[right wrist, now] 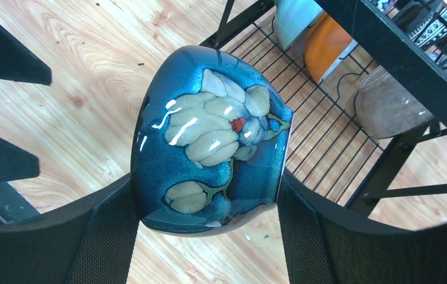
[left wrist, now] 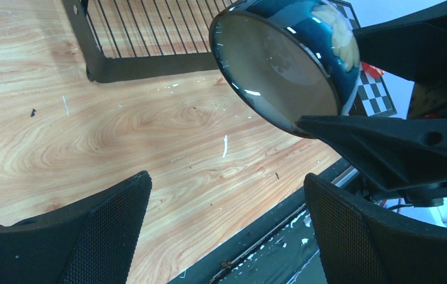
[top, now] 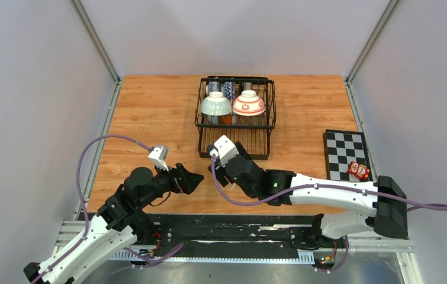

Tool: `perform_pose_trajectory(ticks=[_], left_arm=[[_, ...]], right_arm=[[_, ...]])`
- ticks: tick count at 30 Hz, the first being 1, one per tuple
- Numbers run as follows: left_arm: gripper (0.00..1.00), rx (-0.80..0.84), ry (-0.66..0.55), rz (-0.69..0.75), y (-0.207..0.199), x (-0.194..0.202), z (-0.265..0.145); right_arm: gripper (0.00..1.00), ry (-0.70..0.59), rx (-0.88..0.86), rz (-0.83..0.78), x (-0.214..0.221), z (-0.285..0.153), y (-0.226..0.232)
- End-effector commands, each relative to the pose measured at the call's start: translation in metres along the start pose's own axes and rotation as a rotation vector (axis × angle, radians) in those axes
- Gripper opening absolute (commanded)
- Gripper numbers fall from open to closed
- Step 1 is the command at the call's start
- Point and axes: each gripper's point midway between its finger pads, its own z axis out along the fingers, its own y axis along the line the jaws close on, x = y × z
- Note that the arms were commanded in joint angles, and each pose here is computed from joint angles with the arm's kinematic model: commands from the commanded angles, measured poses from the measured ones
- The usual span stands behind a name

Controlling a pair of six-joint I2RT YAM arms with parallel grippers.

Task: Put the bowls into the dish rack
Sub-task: Turn the bowl upside down on the dish rack.

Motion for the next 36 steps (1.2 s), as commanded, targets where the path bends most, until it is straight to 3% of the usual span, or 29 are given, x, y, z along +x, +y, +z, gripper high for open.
perform_pose_trajectory(ticks=[1, 22, 36], left_arm=[[1.00, 0.012, -0.043, 0.024, -0.007, -0.016, -0.007], [1.00, 0.006, -0.058, 0.057, -0.008, -0.024, -0.013], [1.00, -0.154, -0.108, 0.073, 0.008, -0.053, -0.043]], right_arm=[[0.02, -0.088, 0.092, -0.065, -0.037, 0.005, -0.019], [0.02, -0.012, 0.236, -0.383, -0.027, 0.039, -0.030], [0.02, 0.055, 0.256, -0.618, -0.014, 0.066, -0.023]])
